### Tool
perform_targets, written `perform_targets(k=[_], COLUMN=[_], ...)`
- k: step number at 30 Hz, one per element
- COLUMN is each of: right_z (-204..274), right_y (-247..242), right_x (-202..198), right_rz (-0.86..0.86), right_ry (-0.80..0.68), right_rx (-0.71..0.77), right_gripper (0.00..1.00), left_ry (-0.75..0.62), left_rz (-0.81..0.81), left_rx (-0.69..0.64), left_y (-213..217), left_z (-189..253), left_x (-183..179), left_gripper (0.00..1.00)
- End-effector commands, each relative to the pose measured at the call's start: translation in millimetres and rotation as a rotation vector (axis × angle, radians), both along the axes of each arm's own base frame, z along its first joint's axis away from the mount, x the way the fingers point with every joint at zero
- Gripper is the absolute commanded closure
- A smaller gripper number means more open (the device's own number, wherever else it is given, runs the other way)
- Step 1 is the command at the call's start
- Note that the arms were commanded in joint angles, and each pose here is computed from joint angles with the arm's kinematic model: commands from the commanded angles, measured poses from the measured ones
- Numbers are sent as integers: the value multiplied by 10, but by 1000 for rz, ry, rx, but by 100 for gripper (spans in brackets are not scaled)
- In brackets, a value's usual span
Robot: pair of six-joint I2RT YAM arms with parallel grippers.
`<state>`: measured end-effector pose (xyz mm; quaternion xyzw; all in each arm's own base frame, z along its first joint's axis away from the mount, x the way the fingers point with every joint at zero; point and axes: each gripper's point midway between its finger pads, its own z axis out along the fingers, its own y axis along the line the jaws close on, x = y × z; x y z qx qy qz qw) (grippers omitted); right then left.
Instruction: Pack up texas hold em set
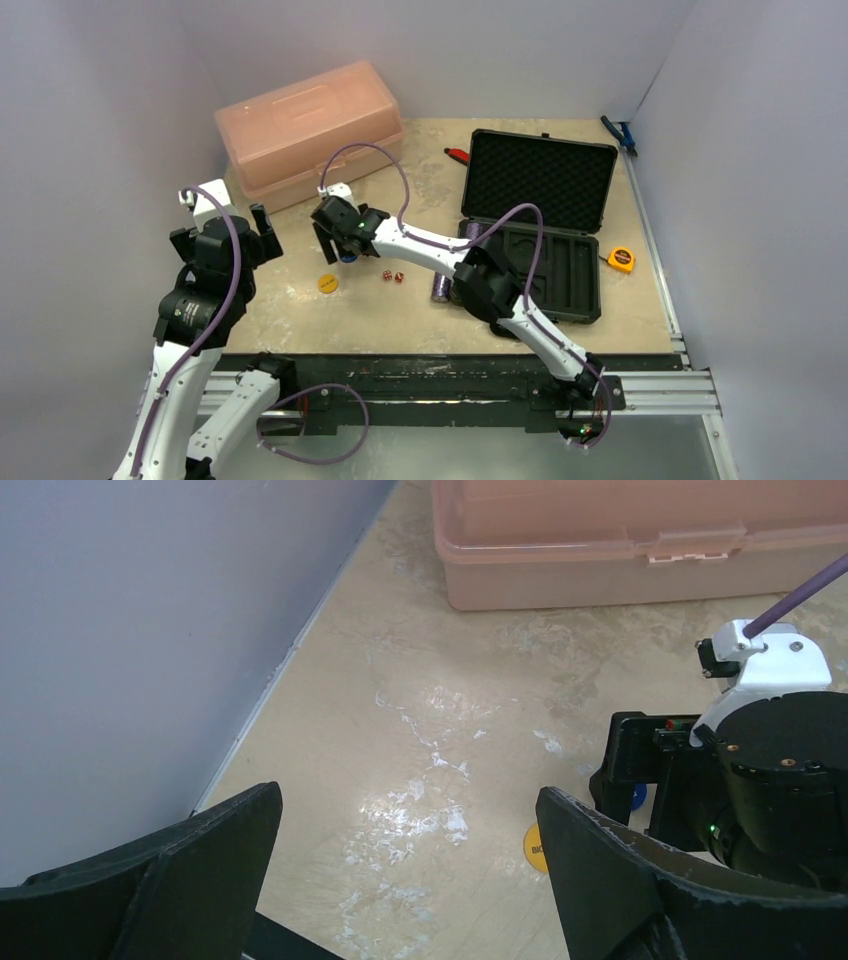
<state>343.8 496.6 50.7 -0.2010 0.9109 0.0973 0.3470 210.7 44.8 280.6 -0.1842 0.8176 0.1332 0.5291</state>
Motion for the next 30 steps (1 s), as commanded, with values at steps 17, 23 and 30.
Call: perform_targets(k=[17, 23, 30], right_z=[-214, -385, -568], right_y=[68, 42, -16], right_x=[-100, -147, -215], right_rz=[37, 43, 48], right_ry=[-12, 13, 45], right_rx=[-85, -109, -128], right_gripper=[29, 38, 41], left_ry=[-35, -35, -33], left_rz=[20, 17, 14], left_rx=[-12, -13, -13], left_y=[26, 20, 16], left_z=[43, 40, 34], left_x=[2, 5, 8], left_gripper=[0, 0, 0])
